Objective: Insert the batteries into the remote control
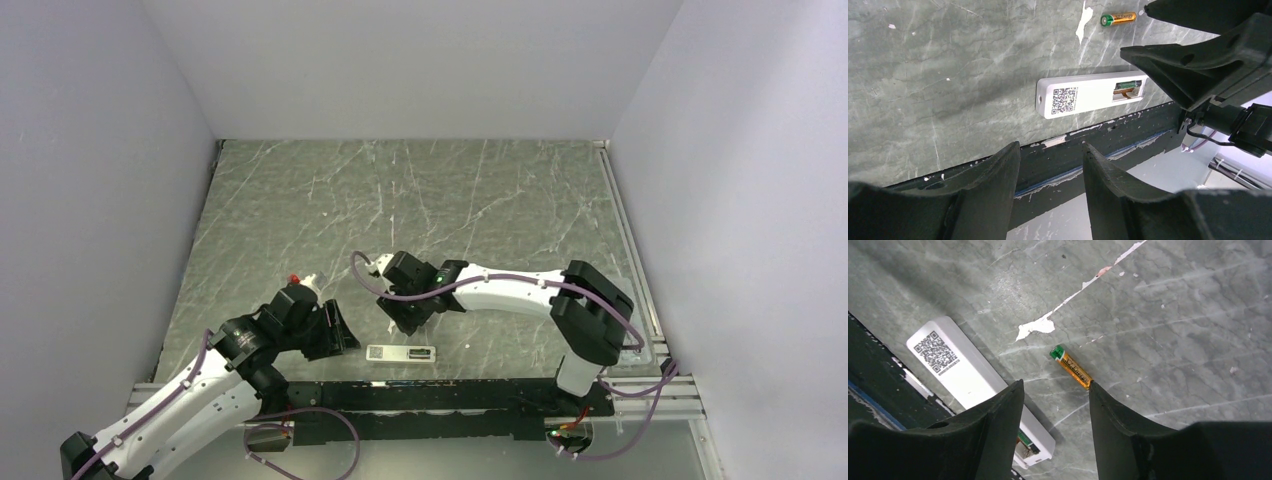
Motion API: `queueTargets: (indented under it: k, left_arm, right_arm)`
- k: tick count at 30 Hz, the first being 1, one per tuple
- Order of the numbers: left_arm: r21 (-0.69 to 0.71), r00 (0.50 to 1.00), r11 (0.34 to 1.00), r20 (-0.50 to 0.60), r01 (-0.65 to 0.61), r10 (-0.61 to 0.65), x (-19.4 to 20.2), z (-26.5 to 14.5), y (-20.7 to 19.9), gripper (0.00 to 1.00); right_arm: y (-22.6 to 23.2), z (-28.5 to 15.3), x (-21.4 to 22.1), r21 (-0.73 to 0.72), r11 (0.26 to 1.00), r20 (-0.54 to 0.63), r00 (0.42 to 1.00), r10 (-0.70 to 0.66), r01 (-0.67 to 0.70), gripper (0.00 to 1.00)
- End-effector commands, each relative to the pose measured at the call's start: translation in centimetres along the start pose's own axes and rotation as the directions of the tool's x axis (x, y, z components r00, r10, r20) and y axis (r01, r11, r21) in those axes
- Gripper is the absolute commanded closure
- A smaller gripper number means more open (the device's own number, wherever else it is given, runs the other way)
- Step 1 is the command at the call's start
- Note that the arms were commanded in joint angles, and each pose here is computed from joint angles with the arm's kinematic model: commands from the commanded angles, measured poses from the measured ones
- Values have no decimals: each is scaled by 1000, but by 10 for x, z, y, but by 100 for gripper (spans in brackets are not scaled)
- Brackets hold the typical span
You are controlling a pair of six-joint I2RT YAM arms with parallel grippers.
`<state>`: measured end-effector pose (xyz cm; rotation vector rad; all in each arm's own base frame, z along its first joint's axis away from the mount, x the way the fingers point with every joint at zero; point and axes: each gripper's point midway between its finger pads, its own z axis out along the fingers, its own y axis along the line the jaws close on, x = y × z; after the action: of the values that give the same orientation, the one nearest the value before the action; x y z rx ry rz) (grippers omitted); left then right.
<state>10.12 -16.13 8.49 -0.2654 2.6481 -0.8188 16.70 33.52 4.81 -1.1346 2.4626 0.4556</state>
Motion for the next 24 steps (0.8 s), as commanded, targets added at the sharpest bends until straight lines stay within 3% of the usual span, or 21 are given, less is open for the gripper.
queueTargets:
  k: [1,24]
  left_arm:
    - [46,1000,999,14,6,-7,-5,-9,-15,46]
    - [52,1000,999,13,13,-14,-4,-9,-15,45]
  right_arm:
    - [5,7,-13,-27,998,31,998,-62,63,46]
    - [-1,37,2,46,993,-54,992,-110,112,49]
